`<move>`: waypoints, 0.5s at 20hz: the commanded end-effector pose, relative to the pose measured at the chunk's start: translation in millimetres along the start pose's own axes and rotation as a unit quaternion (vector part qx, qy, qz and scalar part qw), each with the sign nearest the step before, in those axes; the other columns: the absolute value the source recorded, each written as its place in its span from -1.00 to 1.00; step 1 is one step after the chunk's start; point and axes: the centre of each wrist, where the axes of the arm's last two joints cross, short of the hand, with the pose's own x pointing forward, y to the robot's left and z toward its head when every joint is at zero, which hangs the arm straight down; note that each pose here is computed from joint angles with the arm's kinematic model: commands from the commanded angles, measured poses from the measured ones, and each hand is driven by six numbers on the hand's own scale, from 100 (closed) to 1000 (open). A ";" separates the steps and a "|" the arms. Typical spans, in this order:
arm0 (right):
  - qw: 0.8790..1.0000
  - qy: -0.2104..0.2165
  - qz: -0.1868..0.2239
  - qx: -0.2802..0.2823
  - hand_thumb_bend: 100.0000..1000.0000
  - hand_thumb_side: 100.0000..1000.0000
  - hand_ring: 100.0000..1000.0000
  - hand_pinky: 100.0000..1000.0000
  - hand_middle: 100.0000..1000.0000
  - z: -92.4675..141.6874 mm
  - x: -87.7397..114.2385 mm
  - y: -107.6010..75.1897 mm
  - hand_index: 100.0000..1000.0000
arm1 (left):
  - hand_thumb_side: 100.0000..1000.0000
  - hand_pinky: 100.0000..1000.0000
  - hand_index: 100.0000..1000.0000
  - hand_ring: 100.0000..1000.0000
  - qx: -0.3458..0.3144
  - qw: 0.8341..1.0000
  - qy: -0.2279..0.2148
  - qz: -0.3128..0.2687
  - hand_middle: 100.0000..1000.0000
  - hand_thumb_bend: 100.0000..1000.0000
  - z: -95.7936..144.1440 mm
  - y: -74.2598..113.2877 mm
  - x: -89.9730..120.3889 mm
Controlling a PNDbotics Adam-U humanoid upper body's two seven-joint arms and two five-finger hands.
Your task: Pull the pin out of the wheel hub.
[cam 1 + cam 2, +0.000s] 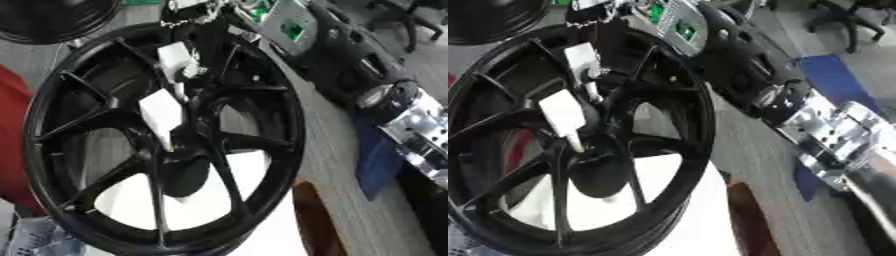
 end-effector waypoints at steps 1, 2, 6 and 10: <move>1.000 0.001 0.001 -0.020 -0.43 -0.81 0.20 0.64 -0.46 12.4 1.9 -16.3 0.02 | 0.25 0.48 0.36 0.21 0.004 1.000 -0.018 -0.010 0.09 -0.46 -2.7 5.0 11.2; 1.000 0.000 -0.001 -0.023 -0.44 -0.81 0.20 0.64 -0.47 13.8 2.7 -18.2 0.01 | 0.25 0.48 0.36 0.21 0.004 1.000 -0.018 -0.011 0.09 -0.46 -2.7 5.2 11.3; 0.999 -0.010 -0.011 -0.035 -0.50 -0.84 0.17 0.64 -0.51 22.4 7.5 -29.4 -0.02 | 0.25 0.48 0.36 0.21 0.005 1.000 -0.018 -0.011 0.09 -0.46 -2.8 5.5 11.6; 0.998 -0.019 -0.021 -0.053 -0.53 -0.86 0.16 0.65 -0.52 33.3 12.7 -43.9 -0.02 | 0.25 0.48 0.36 0.21 0.005 1.000 -0.018 -0.011 0.09 -0.46 -2.8 6.1 11.5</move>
